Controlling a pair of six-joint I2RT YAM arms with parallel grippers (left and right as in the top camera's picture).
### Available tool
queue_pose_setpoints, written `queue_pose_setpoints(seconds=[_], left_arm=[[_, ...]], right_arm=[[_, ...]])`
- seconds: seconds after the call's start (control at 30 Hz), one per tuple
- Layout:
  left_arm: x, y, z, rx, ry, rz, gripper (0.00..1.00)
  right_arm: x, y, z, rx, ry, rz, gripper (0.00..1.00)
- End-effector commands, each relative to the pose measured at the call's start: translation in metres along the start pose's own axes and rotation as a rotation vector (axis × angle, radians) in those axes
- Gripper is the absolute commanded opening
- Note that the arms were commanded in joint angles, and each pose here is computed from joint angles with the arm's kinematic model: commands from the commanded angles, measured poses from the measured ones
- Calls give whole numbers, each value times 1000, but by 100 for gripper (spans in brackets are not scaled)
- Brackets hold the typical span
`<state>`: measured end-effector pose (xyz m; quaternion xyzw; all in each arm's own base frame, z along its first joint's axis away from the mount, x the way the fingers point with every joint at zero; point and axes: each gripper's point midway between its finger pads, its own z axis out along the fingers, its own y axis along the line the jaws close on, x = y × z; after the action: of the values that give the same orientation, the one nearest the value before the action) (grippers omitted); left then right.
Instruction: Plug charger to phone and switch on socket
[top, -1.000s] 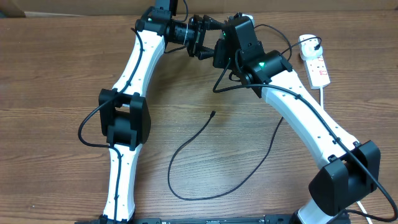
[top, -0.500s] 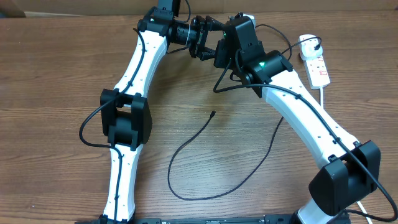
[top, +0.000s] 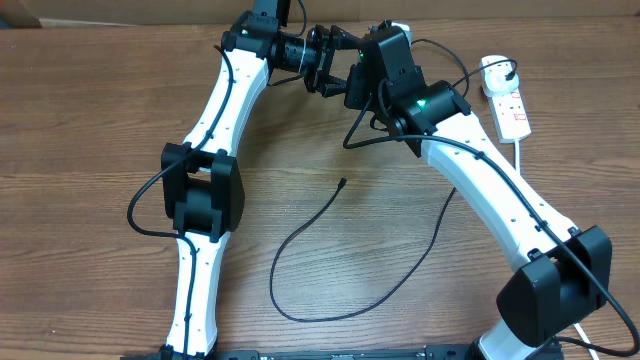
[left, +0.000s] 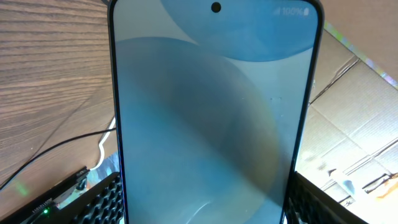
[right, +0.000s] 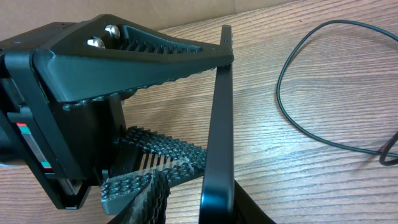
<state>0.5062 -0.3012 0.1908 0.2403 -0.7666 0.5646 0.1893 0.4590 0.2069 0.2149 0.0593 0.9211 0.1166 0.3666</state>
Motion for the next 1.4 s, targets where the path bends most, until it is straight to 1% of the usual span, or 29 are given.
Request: queue_pose_setpoints(seconds=[0.0, 0.33, 0.5, 1.37], left_arm=[[14, -13, 1, 17, 36, 35, 65], [15, -13, 1, 18, 42, 42, 65], [15, -13, 1, 18, 42, 42, 65], [19, -12, 6, 13, 50, 45, 65]], right_arm=[[-8, 6, -4, -11, -26, 2, 27], [-10, 3, 0, 2, -36, 3, 27], [-11, 4, 0, 0, -40, 5, 24], [-11, 1, 3, 17, -42, 4, 24]])
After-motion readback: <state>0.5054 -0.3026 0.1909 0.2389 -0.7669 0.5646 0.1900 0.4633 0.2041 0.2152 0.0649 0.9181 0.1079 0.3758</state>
